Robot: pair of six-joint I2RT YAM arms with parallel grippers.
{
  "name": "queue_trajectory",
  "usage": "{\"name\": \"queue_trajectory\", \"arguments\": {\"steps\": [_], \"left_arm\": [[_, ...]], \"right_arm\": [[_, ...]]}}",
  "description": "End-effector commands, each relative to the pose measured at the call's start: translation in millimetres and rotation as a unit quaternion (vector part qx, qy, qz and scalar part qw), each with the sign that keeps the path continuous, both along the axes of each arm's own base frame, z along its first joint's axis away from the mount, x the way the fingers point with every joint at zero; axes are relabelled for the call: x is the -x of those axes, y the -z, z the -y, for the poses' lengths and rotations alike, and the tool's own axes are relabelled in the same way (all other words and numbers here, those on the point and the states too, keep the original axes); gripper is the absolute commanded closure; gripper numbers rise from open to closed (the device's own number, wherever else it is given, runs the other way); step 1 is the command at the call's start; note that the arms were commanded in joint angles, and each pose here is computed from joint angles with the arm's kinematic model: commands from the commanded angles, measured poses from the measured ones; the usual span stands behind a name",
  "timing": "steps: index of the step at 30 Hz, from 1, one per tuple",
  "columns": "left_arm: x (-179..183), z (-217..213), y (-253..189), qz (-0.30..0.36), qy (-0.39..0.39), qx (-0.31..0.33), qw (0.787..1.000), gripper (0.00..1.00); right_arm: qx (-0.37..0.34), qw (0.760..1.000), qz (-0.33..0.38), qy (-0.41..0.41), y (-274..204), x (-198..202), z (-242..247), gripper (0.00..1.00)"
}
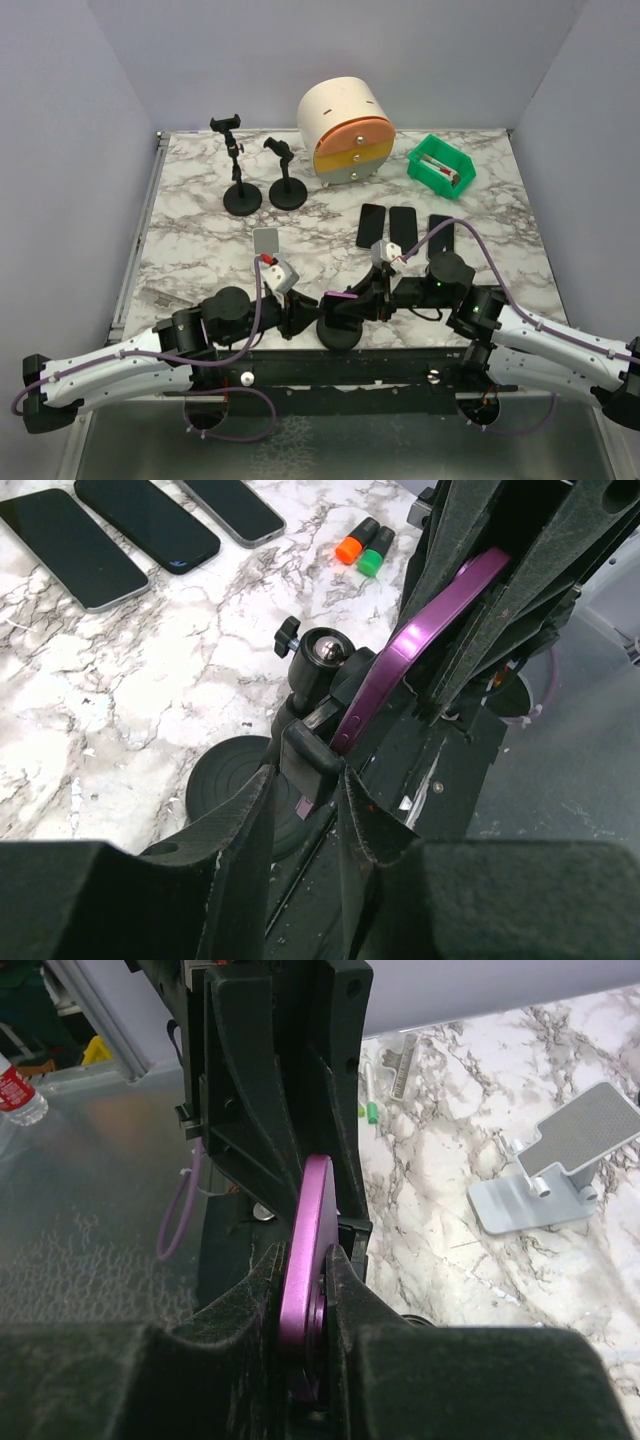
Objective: Remove the phone from the phone stand
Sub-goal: Remove the phone from the phone stand, then place the phone at the center of the board.
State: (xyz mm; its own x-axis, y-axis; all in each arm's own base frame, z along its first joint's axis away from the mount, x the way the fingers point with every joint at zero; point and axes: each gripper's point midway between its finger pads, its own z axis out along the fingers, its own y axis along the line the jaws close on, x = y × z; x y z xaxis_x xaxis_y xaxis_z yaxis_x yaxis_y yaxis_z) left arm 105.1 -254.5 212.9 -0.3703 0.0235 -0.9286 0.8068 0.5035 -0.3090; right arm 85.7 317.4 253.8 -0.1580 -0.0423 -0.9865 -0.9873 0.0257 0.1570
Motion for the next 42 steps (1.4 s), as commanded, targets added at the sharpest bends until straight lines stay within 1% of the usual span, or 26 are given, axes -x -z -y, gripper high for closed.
{"name": "queue_trajectory", "arguments": {"steps": [1,13,17,20,23,26,30,32,36,39,42], "left_arm": [[-70,-58,-3,0.058,-0.216,-0.052,0.973,0.70],[-75,-66,-1,0.062,-0.239,-0.063,0.967,0.70],[-72,-60,-10,0.070,-0.220,-0.040,0.972,0.67],[-63,-50,-32,0.088,-0.184,0.010,0.979,0.60],[-52,-47,-57,0.117,-0.146,0.057,0.981,0.52],[-34,-39,-74,0.148,-0.084,0.071,0.983,0.43],[-7,-25,-83,0.182,0.015,0.072,0.981,0.35],[-3,-20,-84,0.192,0.033,0.071,0.978,0.32],[-11,-19,-84,0.202,0.015,0.068,0.977,0.30],[-31,-32,-90,0.207,-0.053,0.075,0.974,0.30],[-45,-54,-103,0.219,-0.122,0.101,0.963,0.30]], "right_arm": [[-0.037,0.968,-0.028,-0.245,-41,103,27,1.00],[-0.048,0.968,-0.031,-0.246,-45,106,32,1.00],[-0.050,0.981,-0.013,-0.189,-47,89,26,1.00],[-0.060,0.989,0.002,-0.134,-50,71,23,1.00],[-0.053,0.991,0.014,-0.123,-50,65,19,1.00],[-0.048,0.991,0.026,-0.124,-54,63,17,1.00],[-0.043,0.990,0.035,-0.127,-60,62,14,1.00],[-0.042,0.991,0.037,-0.121,-61,59,13,1.00],[-0.044,0.994,0.043,-0.095,-61,50,12,1.00],[-0.063,0.995,0.054,-0.059,-67,40,14,1.00],[-0.104,0.991,0.064,-0.059,-92,43,17,1.00]]}}
